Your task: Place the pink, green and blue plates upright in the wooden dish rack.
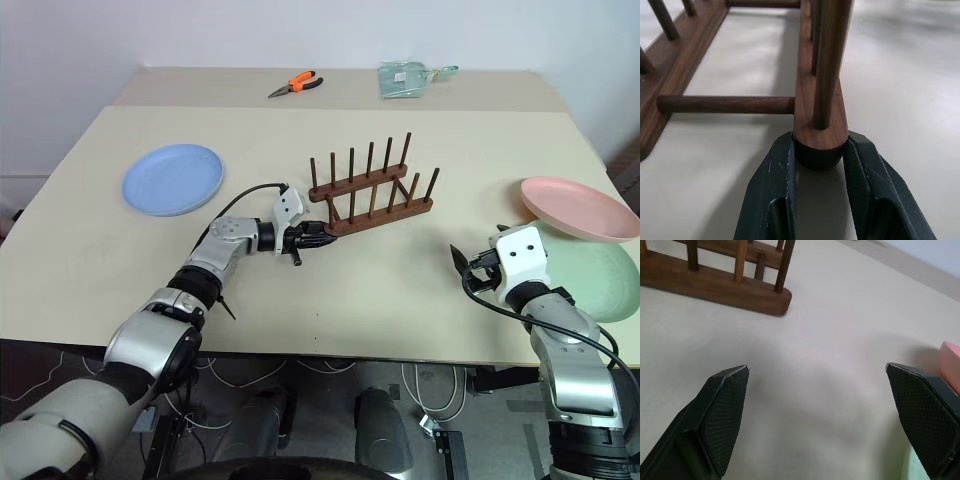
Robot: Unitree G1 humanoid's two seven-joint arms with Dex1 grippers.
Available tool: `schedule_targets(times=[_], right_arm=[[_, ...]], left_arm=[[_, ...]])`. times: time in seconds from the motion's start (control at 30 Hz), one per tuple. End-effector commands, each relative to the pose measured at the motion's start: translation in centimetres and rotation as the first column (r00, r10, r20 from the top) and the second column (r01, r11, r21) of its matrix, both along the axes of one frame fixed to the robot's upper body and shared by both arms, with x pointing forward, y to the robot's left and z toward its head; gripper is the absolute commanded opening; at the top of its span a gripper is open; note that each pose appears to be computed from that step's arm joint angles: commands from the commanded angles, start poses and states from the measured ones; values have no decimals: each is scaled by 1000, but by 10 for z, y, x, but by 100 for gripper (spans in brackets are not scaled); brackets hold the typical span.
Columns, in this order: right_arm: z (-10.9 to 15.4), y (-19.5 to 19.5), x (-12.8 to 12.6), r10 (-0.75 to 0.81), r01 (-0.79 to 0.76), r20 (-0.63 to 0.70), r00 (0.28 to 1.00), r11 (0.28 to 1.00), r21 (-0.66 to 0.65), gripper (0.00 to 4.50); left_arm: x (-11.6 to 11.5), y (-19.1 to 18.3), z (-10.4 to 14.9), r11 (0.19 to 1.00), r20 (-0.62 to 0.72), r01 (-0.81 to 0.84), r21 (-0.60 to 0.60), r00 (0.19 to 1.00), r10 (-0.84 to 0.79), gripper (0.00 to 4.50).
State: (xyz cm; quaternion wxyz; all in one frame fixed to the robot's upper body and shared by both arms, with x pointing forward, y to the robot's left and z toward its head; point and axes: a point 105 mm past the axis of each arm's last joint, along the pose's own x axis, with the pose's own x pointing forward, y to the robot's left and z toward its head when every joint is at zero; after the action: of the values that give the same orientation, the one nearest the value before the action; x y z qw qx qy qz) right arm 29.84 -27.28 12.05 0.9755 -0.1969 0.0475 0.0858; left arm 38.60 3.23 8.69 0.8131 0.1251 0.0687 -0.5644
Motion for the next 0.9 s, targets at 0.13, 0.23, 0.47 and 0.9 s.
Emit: schedule_targets(times=[0.13, 0.23, 0.47, 0.9], right_arm=[[4, 8, 0, 86, -87, -30, 996, 996, -27, 450], [2, 6, -5, 113, -116, -61, 992, 993, -34, 450], [1, -14, -13, 91, -98, -93, 991, 992, -73, 450], [-29, 52, -40, 387, -405, -288, 876, 914, -4, 13]], left_arm=[[-30, 14, -7, 992, 33, 117, 35, 992, -118, 71], [-53, 25, -7, 970, 57, 220, 102, 972, -227, 71], [-40, 59, -11, 972, 93, 70, 224, 991, -93, 421], [-105, 38, -20, 964, -152, 217, 155, 969, -194, 90]])
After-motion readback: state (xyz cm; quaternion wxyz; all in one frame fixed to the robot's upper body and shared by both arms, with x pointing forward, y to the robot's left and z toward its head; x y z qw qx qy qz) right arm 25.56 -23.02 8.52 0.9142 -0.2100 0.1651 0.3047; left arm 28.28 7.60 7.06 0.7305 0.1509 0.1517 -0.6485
